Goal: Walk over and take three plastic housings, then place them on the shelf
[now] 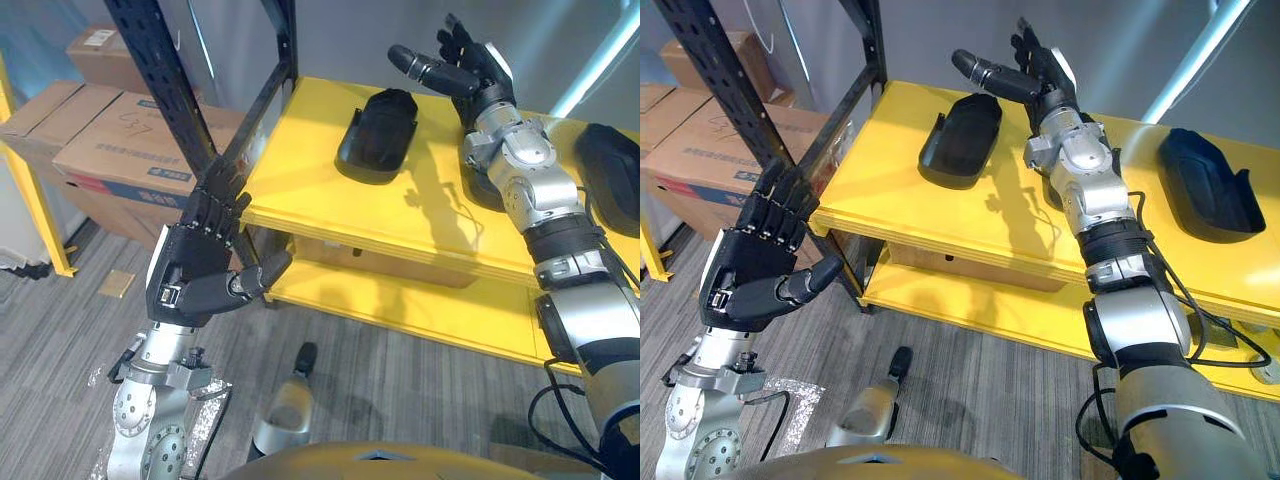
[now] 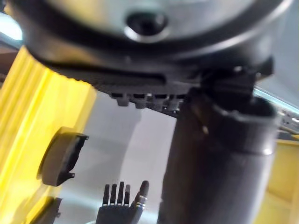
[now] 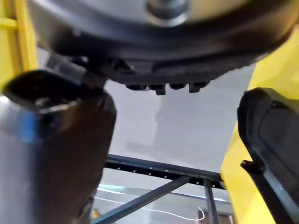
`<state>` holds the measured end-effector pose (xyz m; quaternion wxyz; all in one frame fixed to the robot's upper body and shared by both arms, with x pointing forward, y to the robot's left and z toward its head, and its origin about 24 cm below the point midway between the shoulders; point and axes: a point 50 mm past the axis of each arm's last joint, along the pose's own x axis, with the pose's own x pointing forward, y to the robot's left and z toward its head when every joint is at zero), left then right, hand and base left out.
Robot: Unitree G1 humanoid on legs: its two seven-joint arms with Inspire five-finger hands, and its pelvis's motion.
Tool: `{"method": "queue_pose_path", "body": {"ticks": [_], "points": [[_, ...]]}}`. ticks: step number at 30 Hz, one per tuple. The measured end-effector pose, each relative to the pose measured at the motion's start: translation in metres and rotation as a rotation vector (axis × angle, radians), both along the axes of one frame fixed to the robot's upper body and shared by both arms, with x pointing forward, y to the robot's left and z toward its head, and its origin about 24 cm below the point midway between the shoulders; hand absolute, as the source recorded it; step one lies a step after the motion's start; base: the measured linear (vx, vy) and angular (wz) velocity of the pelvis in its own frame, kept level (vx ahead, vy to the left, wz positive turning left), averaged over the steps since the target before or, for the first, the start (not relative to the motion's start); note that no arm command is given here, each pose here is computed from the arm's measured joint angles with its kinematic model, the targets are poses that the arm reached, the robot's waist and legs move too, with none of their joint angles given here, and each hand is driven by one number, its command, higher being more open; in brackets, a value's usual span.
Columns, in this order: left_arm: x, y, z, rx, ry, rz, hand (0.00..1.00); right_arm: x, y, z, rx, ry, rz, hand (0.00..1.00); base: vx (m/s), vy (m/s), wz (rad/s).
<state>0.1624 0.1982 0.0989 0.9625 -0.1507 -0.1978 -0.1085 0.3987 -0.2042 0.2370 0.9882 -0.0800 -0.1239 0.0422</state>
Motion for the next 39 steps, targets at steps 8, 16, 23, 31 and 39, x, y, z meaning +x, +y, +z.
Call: {"method": "queue_pose_path", "body": {"ticks": [8,16,23,31,39], "points": [[-0.003,-0.007,-0.008,-0.017,0.037,-0.033,1.0,0.008,-0.015,-0.01,-0.056,0.105,-0.124,1.0,-0.01,-0.035,0.08],[-0.004,-0.012,-0.01,-0.028,0.048,-0.053,1.0,0.01,-0.028,-0.026,-0.149,0.227,-0.204,1.0,-0.05,-0.017,0.01],[-0.006,-0.013,-0.012,-0.031,0.061,-0.054,1.0,0.012,-0.033,-0.032,-0.19,0.316,-0.2,1.0,-0.04,-0.019,0.06],[-0.005,-0.012,-0.012,-0.028,0.064,-0.055,1.0,0.015,-0.027,-0.017,-0.227,0.31,-0.132,1.0,-0.01,-0.014,0.02],[-0.004,-0.007,-0.011,-0.014,0.07,-0.04,1.0,0.015,-0.029,-0.021,-0.245,0.326,-0.152,1.0,-0.06,-0.003,0.03]]}}
